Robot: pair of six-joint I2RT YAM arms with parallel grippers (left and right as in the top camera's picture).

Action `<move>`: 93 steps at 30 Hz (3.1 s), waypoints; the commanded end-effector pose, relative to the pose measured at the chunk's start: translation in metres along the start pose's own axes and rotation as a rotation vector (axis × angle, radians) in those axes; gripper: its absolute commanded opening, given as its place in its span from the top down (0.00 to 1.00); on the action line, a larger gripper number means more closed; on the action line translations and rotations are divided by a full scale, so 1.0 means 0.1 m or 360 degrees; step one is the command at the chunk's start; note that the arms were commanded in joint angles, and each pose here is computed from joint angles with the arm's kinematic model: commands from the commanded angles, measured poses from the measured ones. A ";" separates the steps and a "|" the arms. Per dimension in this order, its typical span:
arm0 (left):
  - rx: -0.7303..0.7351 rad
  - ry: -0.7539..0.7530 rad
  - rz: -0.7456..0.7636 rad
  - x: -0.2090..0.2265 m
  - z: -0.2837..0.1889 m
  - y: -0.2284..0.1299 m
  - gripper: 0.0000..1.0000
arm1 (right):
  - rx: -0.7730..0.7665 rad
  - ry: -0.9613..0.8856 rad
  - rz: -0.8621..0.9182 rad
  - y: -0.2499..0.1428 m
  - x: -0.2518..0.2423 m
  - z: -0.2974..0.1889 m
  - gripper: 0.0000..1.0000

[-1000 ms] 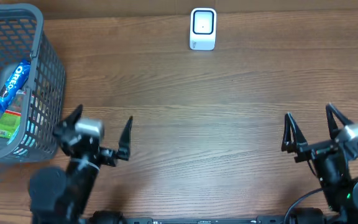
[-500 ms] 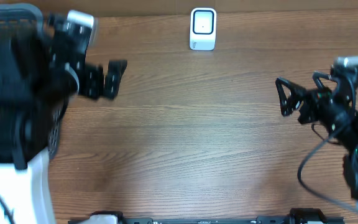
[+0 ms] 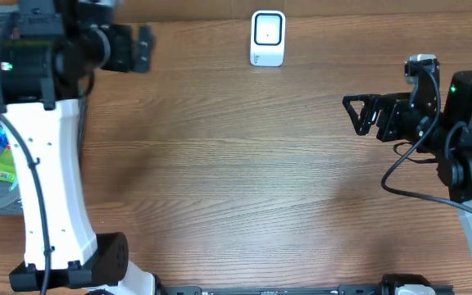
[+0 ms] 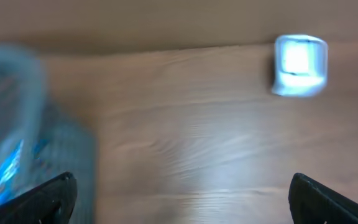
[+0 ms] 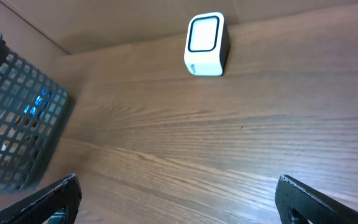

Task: Scan the item barcode
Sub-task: 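Reach the left gripper into the grey basket toward the beige bag, then grasp the beige wrapped bag with the left gripper and lift it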

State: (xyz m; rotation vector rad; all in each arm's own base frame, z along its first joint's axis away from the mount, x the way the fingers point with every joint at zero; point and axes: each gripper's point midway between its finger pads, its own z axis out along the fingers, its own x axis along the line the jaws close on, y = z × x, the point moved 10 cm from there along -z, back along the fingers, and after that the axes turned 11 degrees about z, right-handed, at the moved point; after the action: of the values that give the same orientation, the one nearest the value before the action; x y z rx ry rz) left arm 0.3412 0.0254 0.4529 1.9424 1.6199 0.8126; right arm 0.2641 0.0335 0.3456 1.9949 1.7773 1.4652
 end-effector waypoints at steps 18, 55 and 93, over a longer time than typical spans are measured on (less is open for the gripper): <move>0.0365 0.0680 -0.0930 1.70 -0.10 -0.91 0.00 | 0.0008 0.0033 -0.0008 0.03 0.06 -0.03 0.00; 0.0970 -0.0256 -0.0811 1.80 1.42 -1.58 0.14 | 0.0037 -0.0014 0.0019 0.04 -0.02 0.07 0.00; 0.1098 -0.0358 -0.0759 1.49 2.33 -2.26 0.96 | -0.0068 0.0038 0.0131 0.15 0.03 0.07 0.00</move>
State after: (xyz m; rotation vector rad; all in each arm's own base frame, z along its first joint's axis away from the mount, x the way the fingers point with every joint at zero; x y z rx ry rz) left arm 0.3619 0.2141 0.1471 1.8755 2.1860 -0.2055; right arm 0.2785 0.0336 0.3419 2.0950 1.6935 1.5121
